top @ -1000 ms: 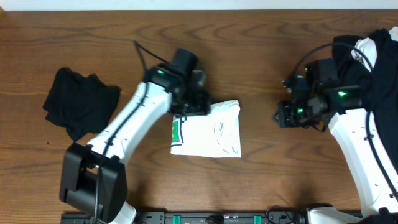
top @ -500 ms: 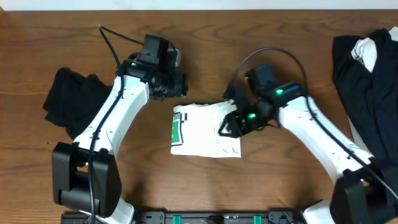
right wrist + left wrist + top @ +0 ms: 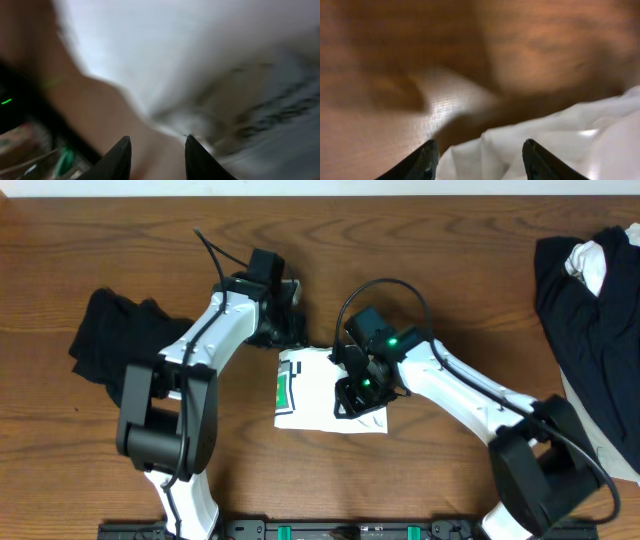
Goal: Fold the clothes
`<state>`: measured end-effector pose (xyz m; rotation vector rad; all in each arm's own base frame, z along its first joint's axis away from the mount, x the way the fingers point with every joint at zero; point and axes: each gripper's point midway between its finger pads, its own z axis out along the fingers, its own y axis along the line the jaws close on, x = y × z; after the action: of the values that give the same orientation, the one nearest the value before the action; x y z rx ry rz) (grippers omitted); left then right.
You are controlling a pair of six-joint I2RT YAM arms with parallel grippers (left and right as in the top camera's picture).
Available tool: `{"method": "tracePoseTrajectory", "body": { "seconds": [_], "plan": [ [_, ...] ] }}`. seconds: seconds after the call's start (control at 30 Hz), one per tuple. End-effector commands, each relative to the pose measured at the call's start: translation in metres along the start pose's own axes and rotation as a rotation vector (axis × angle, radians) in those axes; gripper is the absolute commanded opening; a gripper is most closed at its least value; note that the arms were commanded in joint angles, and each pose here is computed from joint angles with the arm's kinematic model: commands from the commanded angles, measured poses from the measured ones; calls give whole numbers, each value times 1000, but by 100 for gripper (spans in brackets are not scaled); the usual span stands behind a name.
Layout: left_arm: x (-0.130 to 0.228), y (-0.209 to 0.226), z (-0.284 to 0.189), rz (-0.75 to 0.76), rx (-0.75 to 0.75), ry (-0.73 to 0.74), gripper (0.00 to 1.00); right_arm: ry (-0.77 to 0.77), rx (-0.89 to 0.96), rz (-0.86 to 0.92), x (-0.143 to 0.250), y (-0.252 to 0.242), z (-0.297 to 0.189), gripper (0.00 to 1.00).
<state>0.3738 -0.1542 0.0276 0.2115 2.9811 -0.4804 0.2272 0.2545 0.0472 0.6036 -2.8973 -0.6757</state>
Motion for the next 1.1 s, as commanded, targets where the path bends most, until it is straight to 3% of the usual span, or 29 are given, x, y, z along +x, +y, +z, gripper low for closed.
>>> {"method": "tracePoseTrajectory", "body": {
  "seconds": [0.0, 0.2, 0.3, 0.37, 0.6, 0.87, 1.07],
  "plan": [
    [14, 2, 9, -2, 0, 74, 56, 18, 148, 92, 3, -29, 13, 33],
    [45, 15, 8, -38, -65, 201, 32, 21, 306, 120, 4, -60, 13, 34],
    [60, 17, 5, -59, -80, 261, 14, 13, 386, 125, 5, -75, 7, 35],
    [71, 18, 2, -76, -88, 305, 10, 6, 419, 130, 4, -82, 4, 35],
    [101, 16, -8, -161, -120, 427, 6, -69, 561, 150, -10, -114, -13, 36],
    [118, -1, -3, -119, -139, 474, 6, -192, 702, 179, -34, -149, -37, 44],
    [124, -15, 1, -81, -149, 486, 6, -222, 748, 57, -51, -157, -47, 48]
  ]
}}
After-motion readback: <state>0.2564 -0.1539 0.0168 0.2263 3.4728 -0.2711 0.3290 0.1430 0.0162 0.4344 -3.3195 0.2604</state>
